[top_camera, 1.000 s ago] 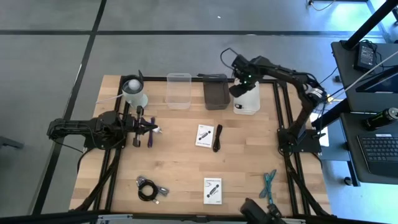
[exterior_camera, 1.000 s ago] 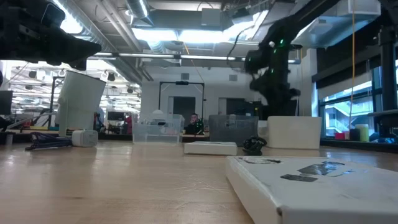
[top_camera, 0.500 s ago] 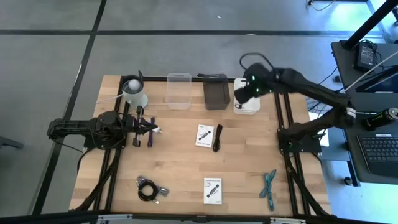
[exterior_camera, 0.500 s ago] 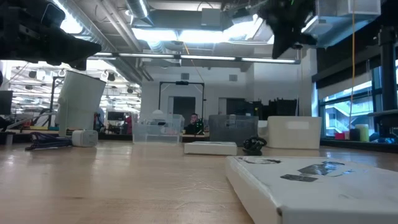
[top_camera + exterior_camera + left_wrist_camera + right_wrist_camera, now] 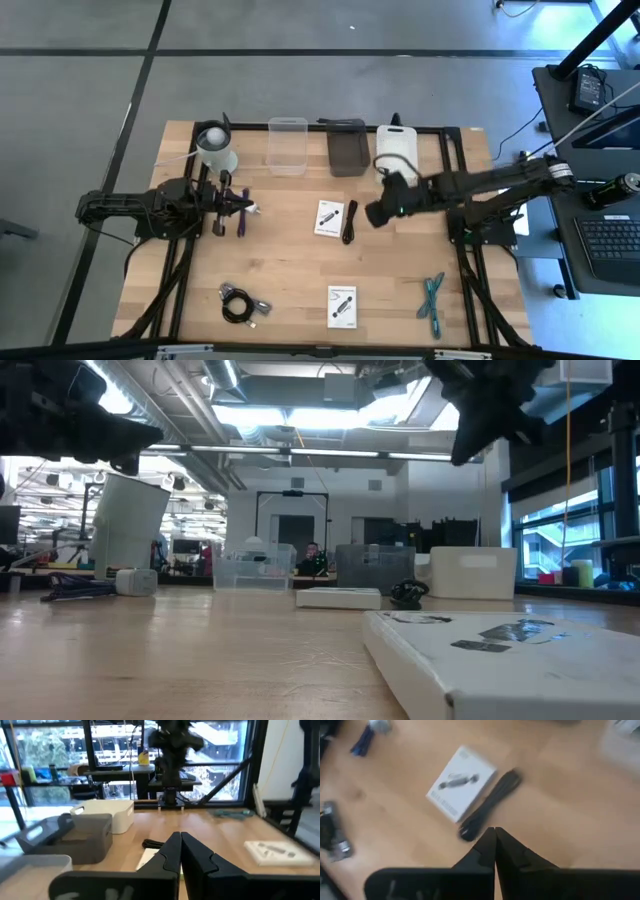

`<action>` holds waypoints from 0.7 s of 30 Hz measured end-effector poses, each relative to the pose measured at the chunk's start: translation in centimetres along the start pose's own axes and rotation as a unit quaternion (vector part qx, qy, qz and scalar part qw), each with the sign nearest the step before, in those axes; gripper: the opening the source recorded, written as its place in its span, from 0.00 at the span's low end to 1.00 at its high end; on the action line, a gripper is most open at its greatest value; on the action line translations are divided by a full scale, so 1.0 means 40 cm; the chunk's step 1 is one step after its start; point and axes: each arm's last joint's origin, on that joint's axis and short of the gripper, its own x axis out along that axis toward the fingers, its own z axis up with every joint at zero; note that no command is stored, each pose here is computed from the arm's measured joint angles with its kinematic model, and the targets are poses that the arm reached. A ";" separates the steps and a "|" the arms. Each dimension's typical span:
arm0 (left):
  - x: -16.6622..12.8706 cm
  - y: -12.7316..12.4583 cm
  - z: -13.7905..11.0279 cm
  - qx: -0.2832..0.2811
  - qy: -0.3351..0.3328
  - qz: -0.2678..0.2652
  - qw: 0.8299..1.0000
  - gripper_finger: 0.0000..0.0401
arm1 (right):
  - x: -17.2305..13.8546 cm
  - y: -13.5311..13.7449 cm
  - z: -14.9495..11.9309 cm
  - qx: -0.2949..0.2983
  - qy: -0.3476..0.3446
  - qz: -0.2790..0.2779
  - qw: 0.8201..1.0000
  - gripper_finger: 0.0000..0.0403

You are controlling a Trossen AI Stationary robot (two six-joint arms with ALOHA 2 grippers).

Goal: Pick and place items into bin
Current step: Put the bottom black charger cable into the black bin

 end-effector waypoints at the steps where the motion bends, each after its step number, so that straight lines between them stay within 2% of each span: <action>1: 0.000 0.000 0.002 -0.015 -0.005 0.000 1.000 0.01 | 0.010 0.000 -0.018 0.006 0.003 0.009 1.000 0.02; 5: 0.000 0.000 0.002 -0.072 -0.004 0.000 0.997 0.01 | 0.045 -0.006 -0.080 -0.006 0.013 0.037 0.999 0.02; 9: 0.000 0.000 0.002 -0.084 -0.004 0.000 0.996 0.01 | 0.067 -0.024 -0.112 0.013 0.023 0.034 0.999 0.02; 12: 0.000 -0.004 0.010 -0.136 -0.017 -0.028 0.990 0.01 | 0.075 -0.037 -0.129 0.017 0.031 0.021 0.999 0.02; 15: 0.000 -0.004 0.016 -0.151 -0.029 -0.027 0.988 0.01 | 0.075 -0.042 -0.142 -0.003 0.037 0.014 0.999 0.02; 21: 0.002 -0.004 0.021 -0.184 -0.037 -0.026 0.982 0.01 | 0.069 -0.066 -0.162 -0.085 0.065 -0.031 0.994 0.02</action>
